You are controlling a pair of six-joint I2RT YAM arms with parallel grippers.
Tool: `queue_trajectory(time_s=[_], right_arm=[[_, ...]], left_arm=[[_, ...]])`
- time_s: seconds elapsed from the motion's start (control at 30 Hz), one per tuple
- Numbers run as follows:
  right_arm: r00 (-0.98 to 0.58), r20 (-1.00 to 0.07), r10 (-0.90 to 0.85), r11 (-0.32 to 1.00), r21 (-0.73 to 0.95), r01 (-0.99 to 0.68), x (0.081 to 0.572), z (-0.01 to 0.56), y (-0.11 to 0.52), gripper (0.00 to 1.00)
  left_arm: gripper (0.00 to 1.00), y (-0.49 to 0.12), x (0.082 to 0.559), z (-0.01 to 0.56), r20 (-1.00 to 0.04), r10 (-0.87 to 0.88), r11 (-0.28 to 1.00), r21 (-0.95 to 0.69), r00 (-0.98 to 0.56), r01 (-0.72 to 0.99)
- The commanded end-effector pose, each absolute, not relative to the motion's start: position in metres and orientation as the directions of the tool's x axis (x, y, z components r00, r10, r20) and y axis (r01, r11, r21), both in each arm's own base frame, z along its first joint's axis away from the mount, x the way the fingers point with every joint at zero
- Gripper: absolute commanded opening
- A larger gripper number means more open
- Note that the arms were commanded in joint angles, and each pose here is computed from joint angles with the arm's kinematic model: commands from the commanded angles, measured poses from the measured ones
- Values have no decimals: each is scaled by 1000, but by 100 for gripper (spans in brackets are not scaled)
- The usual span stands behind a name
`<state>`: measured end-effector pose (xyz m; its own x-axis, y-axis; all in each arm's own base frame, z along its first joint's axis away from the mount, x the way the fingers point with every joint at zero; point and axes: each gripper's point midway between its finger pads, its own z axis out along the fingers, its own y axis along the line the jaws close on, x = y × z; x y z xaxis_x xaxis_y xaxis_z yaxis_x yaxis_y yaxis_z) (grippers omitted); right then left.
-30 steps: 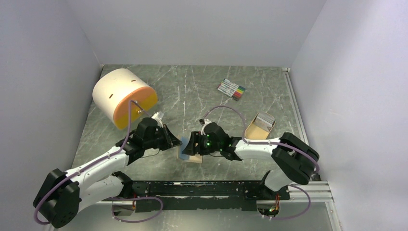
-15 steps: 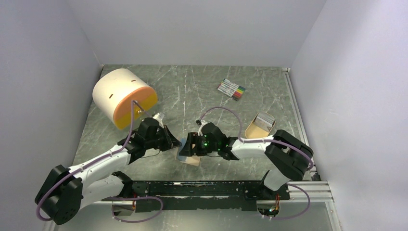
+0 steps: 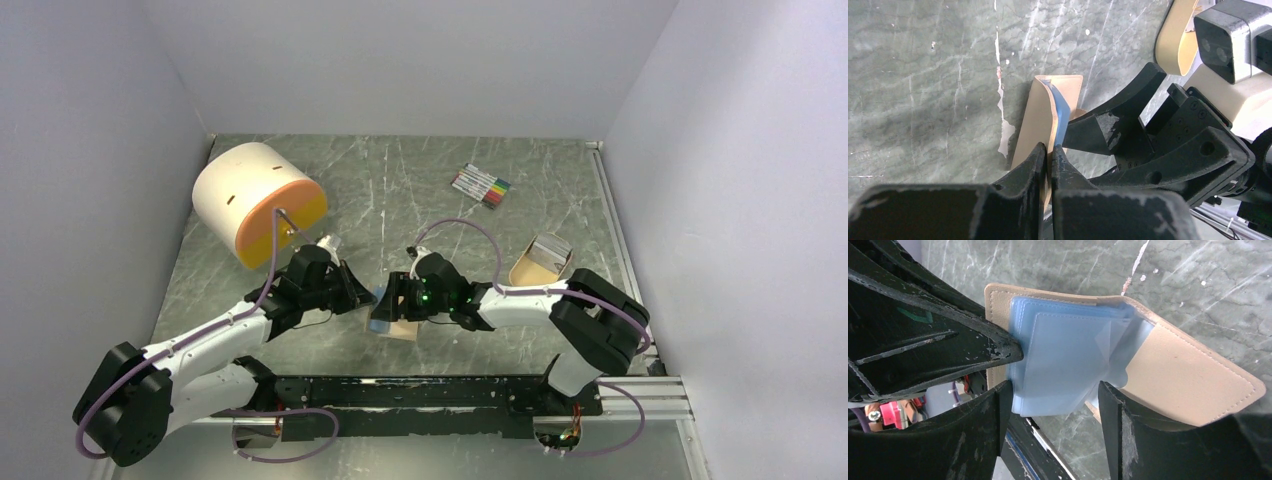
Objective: Put the credit cards into the card holder
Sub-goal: Turn over the card slot in the card holder.
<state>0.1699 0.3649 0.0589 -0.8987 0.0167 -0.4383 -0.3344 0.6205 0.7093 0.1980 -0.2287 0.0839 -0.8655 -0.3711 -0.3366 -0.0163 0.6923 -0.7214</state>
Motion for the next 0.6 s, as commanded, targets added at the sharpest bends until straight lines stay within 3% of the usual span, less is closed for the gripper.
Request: queue_trajectory(time_s=[0.0, 0.27, 0.57], right_arm=[[-889, -457, 27, 675, 664, -321, 177, 48, 358, 66], [-877, -479, 24, 716, 621, -319, 181, 44, 347, 64], [-848, -530, 9, 747, 568, -347, 185, 54, 335, 70]], left_arm=[[9, -228, 196, 82, -337, -373, 696, -718, -865, -20], [9, -222, 199, 76, -370, -350, 739, -674, -861, -10], [9, -216, 196, 59, -361, -336, 764, -644, -870, -28]])
